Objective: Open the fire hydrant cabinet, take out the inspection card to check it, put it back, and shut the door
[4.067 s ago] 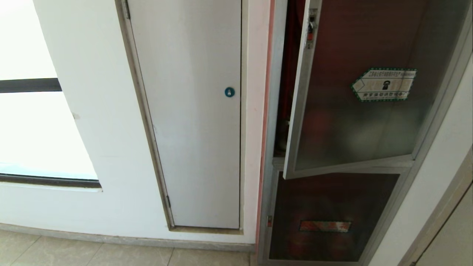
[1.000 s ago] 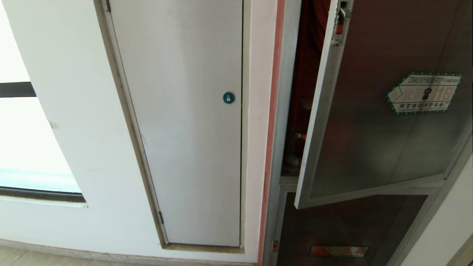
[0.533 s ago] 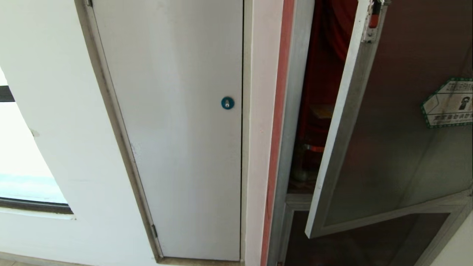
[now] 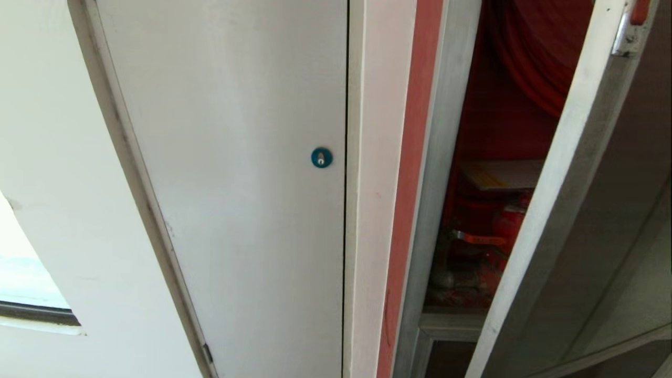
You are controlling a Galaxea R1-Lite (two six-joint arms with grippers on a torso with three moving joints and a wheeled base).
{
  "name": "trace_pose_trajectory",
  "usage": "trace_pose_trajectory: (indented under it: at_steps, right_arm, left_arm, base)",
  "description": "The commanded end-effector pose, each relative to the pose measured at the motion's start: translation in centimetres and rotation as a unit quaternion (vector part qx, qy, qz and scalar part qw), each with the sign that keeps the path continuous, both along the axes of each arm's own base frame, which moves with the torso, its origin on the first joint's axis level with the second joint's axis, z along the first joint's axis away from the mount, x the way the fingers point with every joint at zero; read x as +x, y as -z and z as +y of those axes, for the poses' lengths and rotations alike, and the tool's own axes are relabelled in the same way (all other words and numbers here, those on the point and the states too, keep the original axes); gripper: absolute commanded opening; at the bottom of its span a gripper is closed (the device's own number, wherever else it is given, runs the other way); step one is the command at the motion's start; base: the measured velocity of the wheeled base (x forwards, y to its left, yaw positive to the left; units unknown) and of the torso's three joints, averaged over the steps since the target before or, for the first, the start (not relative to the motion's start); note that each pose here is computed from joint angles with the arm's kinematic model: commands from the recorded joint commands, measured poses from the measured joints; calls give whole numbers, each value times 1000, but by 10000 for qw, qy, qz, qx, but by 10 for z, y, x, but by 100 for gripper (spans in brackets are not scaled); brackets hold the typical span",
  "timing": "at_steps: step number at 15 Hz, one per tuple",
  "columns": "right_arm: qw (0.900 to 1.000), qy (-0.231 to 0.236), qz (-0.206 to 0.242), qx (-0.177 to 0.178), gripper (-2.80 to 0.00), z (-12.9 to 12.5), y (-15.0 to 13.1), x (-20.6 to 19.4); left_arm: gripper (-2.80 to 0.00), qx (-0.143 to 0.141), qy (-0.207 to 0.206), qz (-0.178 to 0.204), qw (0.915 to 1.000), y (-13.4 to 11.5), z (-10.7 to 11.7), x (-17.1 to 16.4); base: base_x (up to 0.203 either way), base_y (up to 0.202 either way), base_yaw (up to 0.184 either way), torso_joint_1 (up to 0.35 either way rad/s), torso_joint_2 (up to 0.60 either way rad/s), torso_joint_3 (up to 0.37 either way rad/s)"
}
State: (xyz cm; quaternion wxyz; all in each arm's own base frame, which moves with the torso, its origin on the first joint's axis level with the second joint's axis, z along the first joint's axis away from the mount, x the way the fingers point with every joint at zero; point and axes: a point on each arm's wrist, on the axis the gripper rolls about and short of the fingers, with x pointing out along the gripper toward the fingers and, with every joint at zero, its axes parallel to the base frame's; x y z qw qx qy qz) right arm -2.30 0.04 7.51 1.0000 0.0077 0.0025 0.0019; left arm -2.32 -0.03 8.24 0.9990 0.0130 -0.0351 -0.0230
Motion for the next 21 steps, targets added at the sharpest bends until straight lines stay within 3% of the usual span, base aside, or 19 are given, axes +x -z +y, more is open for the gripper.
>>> trace_pose_trajectory:
  at_steps: [1,4,21]
  right_arm:
    - [10000,-4,-1,0,-280,0,0,0]
    - [10000,-4,-1,0,-280,0,0,0]
    - [10000,42,13,53,-280,0,0,0]
  left_arm:
    - [-280,-2,3,141,9999,8,0,2]
    - [-280,-2,3,141,9999,8,0,2]
    - [-280,-2,3,141,9999,8,0,2]
  base:
    - [196,0,0,3,0,4]
    - [130,0,-1,11,10,-1]
    - [0,0,0,0,0,0]
